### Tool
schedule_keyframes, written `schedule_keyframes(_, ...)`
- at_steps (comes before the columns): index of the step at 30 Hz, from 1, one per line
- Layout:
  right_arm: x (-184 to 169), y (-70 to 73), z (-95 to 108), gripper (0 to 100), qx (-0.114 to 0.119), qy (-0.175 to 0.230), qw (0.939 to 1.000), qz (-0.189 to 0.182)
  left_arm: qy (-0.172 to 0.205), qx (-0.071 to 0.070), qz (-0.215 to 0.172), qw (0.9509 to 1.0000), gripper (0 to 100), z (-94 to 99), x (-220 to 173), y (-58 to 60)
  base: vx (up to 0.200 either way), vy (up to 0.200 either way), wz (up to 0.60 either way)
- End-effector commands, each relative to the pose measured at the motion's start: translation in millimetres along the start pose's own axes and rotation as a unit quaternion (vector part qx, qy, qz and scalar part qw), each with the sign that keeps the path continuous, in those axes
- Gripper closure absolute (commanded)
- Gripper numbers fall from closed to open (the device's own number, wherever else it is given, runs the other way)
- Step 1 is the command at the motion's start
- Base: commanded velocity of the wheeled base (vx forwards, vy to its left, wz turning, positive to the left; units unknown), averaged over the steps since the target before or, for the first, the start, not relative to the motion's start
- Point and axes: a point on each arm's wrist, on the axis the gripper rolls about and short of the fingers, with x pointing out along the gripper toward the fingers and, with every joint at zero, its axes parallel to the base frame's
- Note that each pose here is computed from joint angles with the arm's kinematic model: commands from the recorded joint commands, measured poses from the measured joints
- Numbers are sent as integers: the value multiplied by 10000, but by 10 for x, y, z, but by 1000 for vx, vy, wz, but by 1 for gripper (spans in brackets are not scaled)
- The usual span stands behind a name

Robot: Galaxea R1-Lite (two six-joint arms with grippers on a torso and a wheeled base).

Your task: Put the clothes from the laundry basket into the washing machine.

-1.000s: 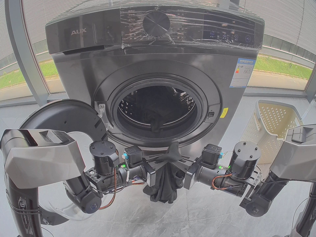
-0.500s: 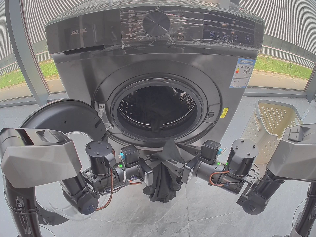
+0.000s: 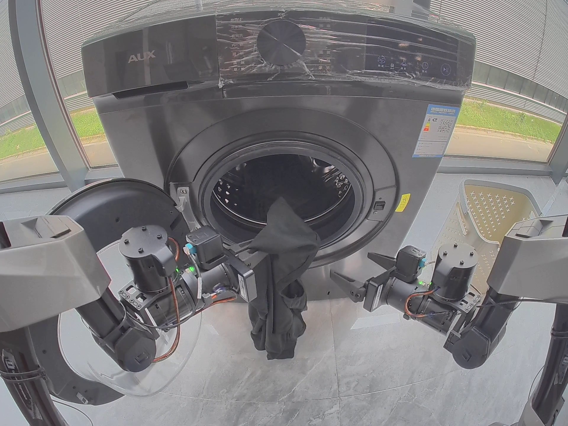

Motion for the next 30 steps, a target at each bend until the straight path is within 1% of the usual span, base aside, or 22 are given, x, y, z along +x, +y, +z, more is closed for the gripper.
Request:
schedule_keyframes(1,16,-83,-270,0,74,463,9989,-81,-298,84,46,9995,100,204,-55,-4,0,0,0)
schedule_keyframes(4,27,-80,-382,0,71,637,9979,-52,-349,97,85,9993,100,242,-69,-11,0,0,0)
schedule_keyframes(6,52,-63,-479,0,64,782,9969,52,-357,99,85,9993,100,251,-79,-14,0,0,0)
schedule_keyframes(9,98,-37,-516,0,48,794,9967,127,-364,93,85,9993,100,258,-85,-15,0,0,0)
schedule_keyframes(13,200,27,-547,0,16,732,9970,258,-372,96,85,9992,100,269,-98,-20,0,0,0)
schedule_keyframes(15,222,28,-561,0,7,733,9970,266,-372,95,92,9992,100,269,-98,-19,0,0,0)
schedule_keyframes(21,402,137,-654,0,-47,659,9967,468,-365,99,93,9992,100,265,-99,-34,0,0,0)
schedule_keyframes(23,494,190,-651,0,-75,536,9969,563,-343,92,85,9993,100,256,-105,-41,0,0,0)
schedule_keyframes(26,570,232,-659,0,-94,447,9969,638,-328,87,77,9994,100,250,-108,-47,0,0,0)
schedule_keyframes(28,643,301,-666,0,-109,358,9965,751,-328,87,77,9994,100,250,-108,-47,0,0,0)
schedule_keyframes(30,680,332,-660,0,-120,296,9963,799,-328,87,77,9994,100,250,-108,-47,0,0,0)
